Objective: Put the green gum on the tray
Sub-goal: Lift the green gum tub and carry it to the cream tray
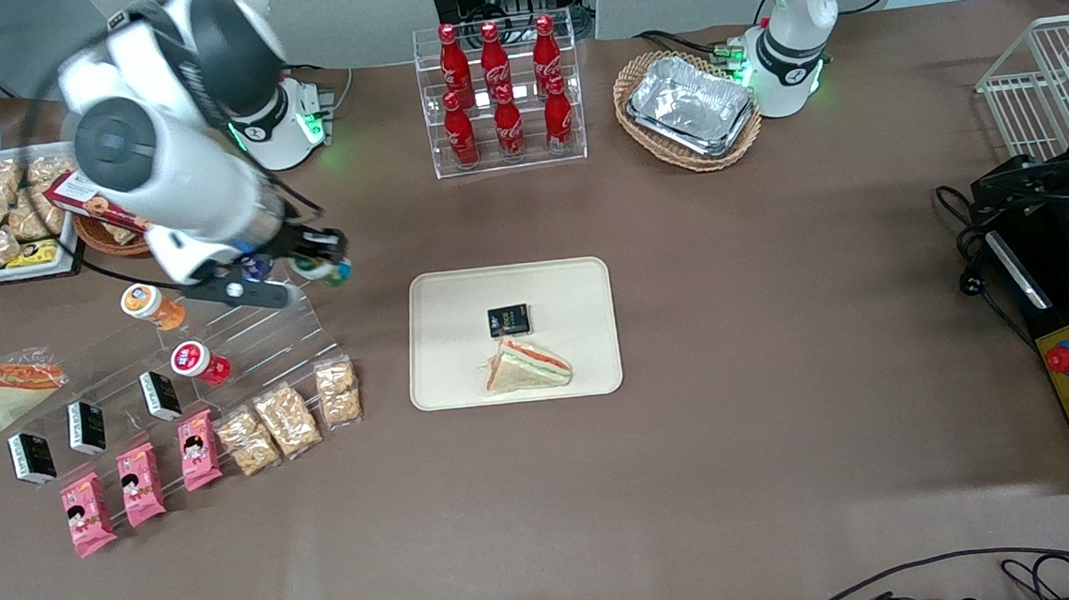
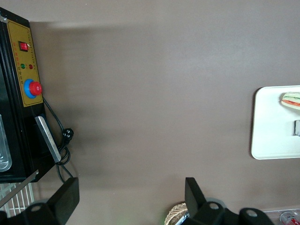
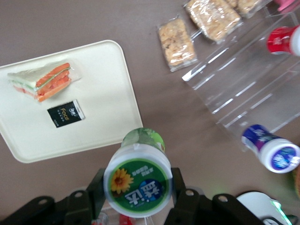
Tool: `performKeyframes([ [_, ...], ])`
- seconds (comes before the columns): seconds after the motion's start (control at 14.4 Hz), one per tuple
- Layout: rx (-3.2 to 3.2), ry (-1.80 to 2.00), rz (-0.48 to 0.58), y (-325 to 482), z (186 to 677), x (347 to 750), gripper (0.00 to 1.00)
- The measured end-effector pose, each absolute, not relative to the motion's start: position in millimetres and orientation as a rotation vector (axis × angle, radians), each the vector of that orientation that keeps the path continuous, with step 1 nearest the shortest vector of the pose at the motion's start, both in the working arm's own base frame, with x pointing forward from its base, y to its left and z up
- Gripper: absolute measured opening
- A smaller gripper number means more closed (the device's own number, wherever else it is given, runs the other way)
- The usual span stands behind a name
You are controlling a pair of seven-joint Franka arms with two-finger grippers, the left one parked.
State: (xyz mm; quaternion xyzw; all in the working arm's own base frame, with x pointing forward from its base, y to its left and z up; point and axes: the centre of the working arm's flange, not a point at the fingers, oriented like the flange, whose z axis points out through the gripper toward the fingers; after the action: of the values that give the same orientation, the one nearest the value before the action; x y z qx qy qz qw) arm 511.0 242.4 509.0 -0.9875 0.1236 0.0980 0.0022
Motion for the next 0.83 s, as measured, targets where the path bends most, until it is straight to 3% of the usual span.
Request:
performKeyframes([
  [0.55,-3.077,0.447,0.153,304.4,363.3,470.0,0.59],
  [0.83,-3.089,0.439,0.145,321.7,313.9,458.5,0.59],
])
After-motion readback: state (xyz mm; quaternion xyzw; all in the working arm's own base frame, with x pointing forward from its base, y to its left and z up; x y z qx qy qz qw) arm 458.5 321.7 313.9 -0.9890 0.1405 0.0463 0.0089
